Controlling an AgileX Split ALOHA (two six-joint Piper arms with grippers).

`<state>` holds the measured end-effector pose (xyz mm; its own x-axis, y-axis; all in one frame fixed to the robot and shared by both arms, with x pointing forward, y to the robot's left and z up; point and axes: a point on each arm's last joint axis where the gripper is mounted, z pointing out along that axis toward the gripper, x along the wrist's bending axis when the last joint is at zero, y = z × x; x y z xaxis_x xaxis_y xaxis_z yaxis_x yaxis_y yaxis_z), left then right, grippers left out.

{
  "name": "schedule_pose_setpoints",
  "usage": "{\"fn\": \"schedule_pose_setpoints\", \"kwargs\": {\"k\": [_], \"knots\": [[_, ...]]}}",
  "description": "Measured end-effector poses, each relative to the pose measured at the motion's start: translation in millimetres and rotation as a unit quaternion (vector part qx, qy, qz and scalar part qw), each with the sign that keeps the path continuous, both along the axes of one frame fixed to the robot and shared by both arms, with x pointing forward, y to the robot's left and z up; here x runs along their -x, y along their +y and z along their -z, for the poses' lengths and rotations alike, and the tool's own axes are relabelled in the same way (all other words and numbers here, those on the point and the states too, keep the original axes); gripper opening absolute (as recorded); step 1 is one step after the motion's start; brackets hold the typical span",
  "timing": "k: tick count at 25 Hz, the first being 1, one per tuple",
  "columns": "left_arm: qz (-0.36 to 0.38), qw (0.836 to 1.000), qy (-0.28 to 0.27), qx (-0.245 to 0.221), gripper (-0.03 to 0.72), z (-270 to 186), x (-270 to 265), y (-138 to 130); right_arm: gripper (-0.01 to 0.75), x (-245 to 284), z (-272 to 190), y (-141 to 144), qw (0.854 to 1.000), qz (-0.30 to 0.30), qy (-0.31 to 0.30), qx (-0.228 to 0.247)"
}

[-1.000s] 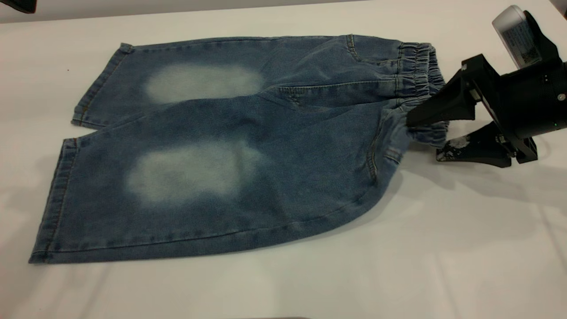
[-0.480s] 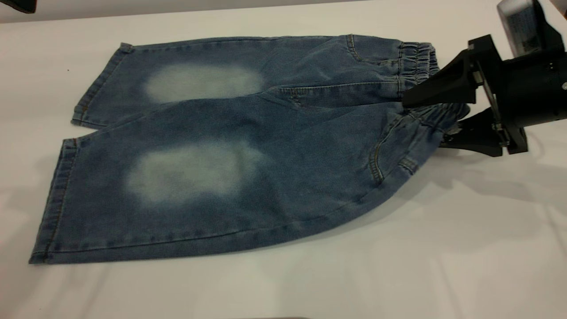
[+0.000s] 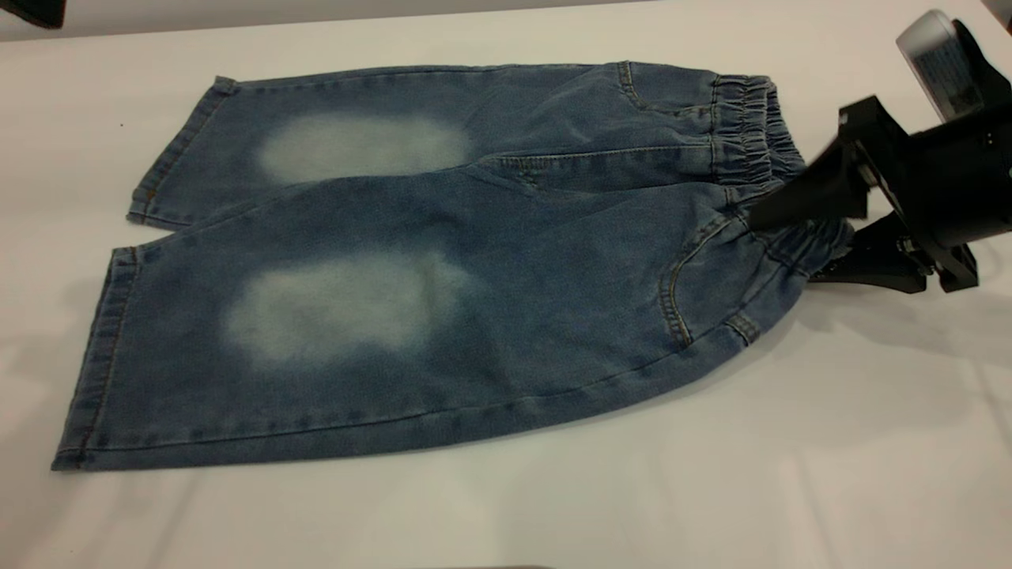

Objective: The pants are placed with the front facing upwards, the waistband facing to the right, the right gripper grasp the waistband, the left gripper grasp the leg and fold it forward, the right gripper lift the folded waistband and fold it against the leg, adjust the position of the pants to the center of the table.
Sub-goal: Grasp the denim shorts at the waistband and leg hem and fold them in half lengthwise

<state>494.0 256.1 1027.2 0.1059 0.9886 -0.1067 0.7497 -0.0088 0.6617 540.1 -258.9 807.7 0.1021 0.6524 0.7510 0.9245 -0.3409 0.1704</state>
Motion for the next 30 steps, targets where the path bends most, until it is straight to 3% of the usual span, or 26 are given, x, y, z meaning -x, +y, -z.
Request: {"fn": "schedule_pose_setpoints", "kwargs": {"k": [4,6,16,24,30], "knots": [[0.003,0.999,0.034,-0.003,0.501,4,5,0,0.122,0,2,-2,1.0,0.002,0.002,0.012],[0.006,0.998,0.06,-0.006,0.501,7,9,0,0.053,0,2,-2,1.0,0.001,0.001,0.014],[-0.008,0.979,0.203,-0.021,0.501,59,46,6,0.043,0,2,-3,1.0,-0.001,0.0,0.021],[-0.059,0.979,0.191,-0.028,0.501,83,45,12,0.041,1,3,-3,1.0,-0.006,0.0,0.022],[-0.053,0.97,0.234,-0.047,0.501,119,33,11,0.041,1,3,-3,1.0,-0.007,0.0,0.022]]}}
